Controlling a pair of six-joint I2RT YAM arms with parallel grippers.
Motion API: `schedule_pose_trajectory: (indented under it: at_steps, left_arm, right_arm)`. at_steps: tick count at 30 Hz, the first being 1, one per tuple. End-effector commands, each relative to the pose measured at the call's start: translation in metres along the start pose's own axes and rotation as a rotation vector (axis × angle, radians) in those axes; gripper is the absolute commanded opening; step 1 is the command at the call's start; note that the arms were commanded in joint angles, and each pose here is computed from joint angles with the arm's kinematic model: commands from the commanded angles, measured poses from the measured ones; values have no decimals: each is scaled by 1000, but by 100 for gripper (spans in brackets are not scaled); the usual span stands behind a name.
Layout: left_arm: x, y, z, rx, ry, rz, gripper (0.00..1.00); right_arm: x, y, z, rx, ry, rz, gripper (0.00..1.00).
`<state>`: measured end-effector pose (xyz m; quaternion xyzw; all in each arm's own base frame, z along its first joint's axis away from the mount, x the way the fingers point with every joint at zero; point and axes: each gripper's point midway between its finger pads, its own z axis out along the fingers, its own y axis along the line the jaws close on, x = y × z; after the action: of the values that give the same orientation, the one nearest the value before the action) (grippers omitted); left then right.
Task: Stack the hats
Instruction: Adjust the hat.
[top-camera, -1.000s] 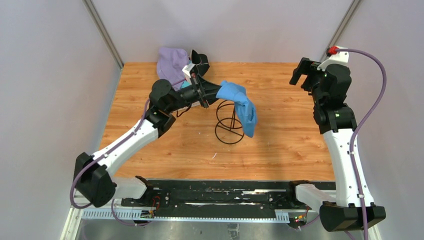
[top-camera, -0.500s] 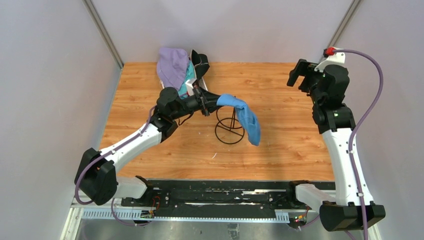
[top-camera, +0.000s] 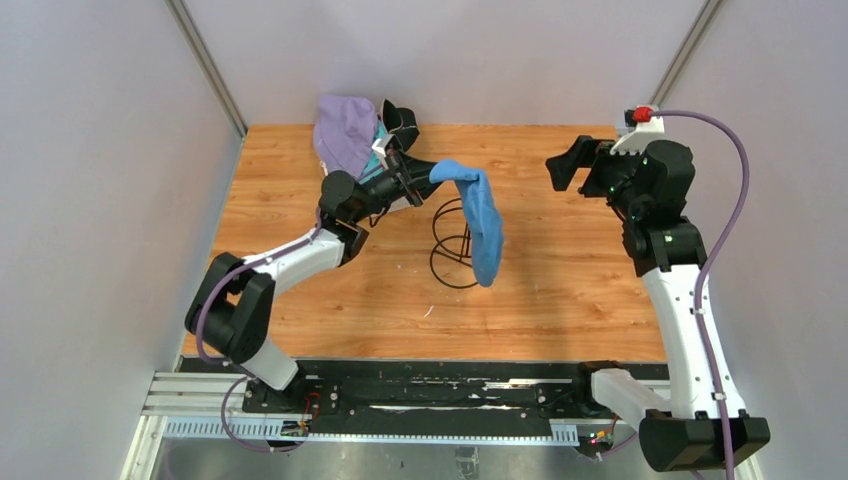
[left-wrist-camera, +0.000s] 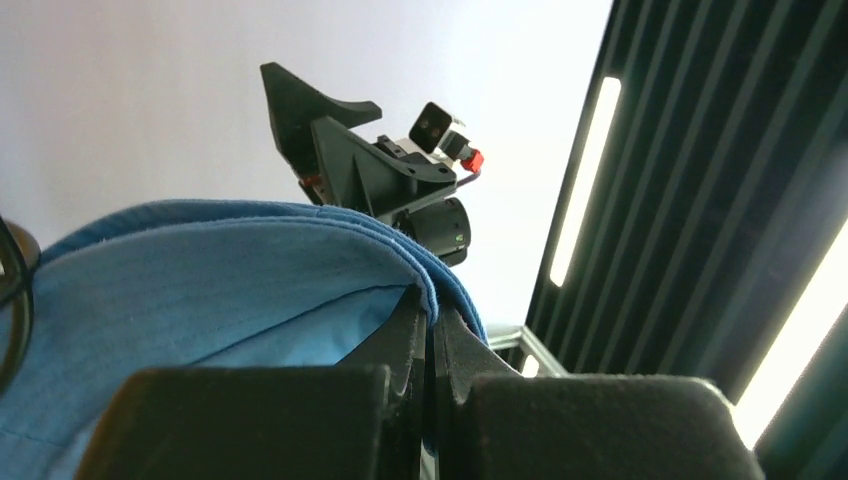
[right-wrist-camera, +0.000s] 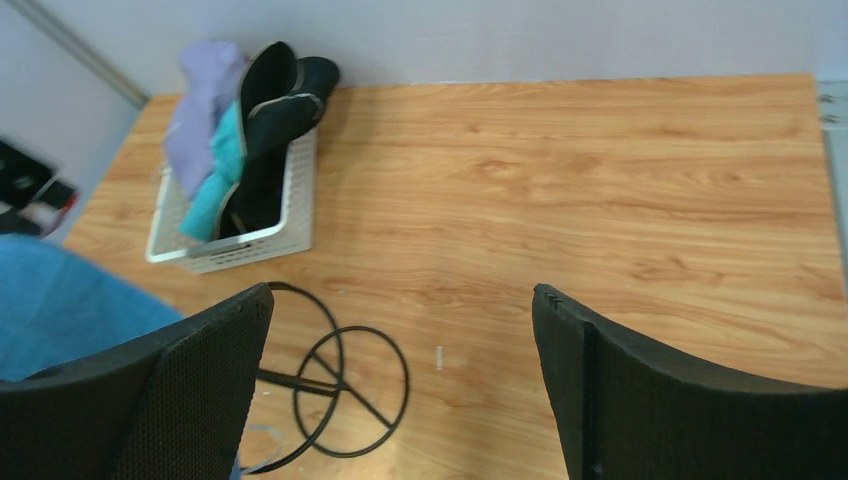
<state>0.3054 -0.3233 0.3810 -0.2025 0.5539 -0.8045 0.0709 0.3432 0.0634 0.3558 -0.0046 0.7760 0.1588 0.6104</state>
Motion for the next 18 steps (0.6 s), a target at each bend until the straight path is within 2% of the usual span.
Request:
schedule_pose_trajectory:
  at_steps: [1,5,9,15,18]
  left_arm:
    - [27,-41,-19,178,207,-22,0]
    - [32,-44,-29,199,333,13,0]
    - [40,-40,-31,140,434,145,0]
    - [47,-26,-35,77,525,263,0]
    - [52,-25,-37,62,565,314,0]
  right_arm:
    - [-11,40,-19,-221,-35,21,100]
    - [-8,61,-30,-340,-28,26,100]
    - [-4,73,-37,-417,-24,26,99]
    - [4,90,-43,-542,-21,1,99]
    - [9,99,-46,-604,1,72,97]
